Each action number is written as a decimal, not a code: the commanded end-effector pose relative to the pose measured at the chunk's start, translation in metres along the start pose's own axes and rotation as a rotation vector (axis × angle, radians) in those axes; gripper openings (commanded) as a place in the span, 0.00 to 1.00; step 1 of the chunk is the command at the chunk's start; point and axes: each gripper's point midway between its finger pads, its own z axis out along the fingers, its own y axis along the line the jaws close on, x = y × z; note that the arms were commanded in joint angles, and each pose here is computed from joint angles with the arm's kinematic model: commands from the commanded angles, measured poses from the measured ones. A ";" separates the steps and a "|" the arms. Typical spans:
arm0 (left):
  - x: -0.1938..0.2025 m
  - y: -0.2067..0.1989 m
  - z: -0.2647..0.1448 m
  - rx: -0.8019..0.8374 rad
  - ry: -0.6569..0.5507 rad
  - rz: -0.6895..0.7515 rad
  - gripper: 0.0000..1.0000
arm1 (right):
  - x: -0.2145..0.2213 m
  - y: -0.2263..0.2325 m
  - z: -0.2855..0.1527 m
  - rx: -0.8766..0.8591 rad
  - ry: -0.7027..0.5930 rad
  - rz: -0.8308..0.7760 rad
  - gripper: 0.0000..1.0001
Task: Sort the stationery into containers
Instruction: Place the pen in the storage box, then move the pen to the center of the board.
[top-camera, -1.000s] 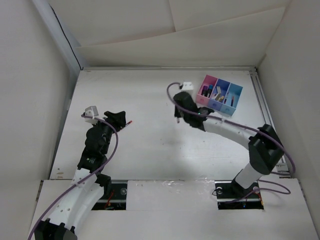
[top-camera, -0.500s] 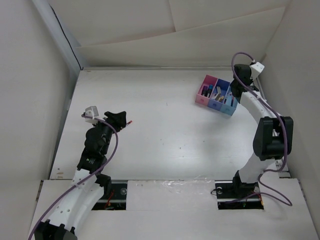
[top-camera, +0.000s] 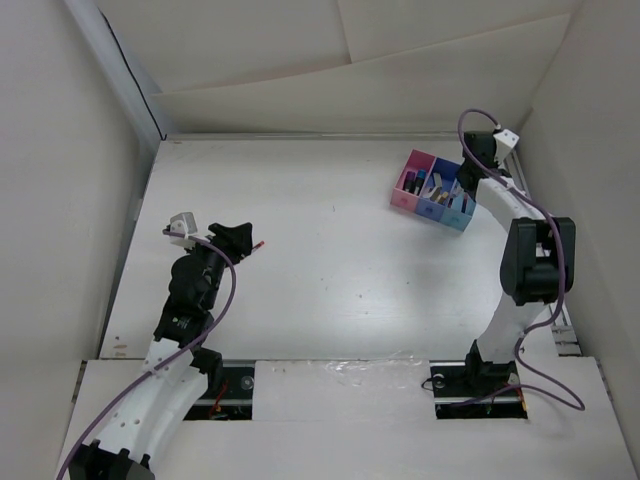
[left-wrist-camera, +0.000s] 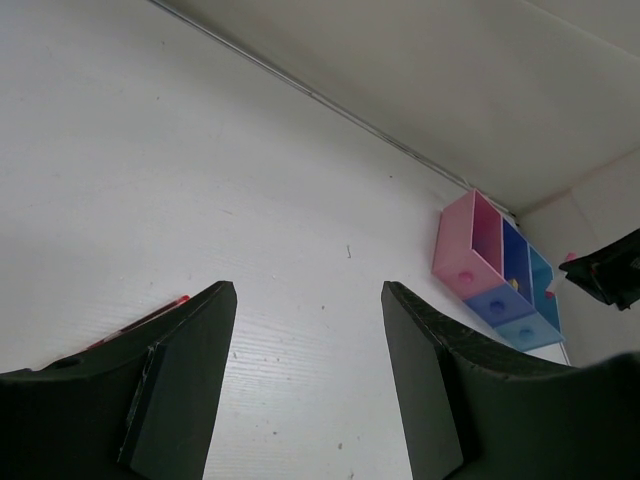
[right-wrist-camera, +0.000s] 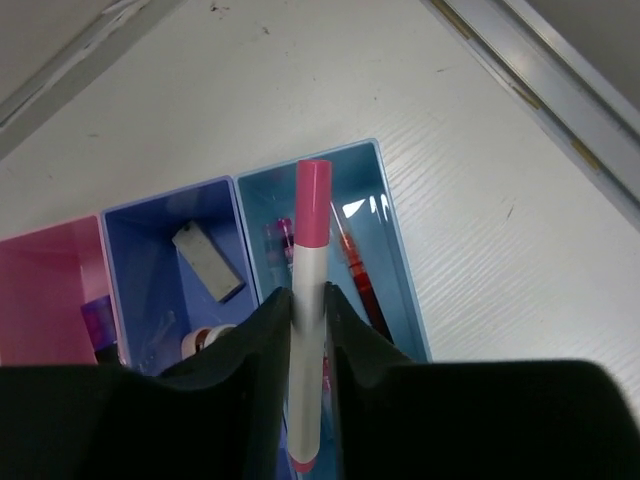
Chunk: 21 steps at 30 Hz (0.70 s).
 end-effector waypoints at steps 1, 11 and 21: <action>-0.020 -0.018 -0.001 0.054 -0.050 0.000 0.57 | -0.003 -0.003 -0.002 -0.008 -0.005 0.015 0.30; -0.021 -0.017 0.000 0.047 -0.055 0.000 0.57 | -0.022 0.017 -0.044 -0.081 -0.068 0.036 0.50; -0.031 -0.009 -0.005 0.002 -0.101 -0.015 0.55 | 0.037 0.151 -0.172 -0.475 -0.053 -0.100 0.14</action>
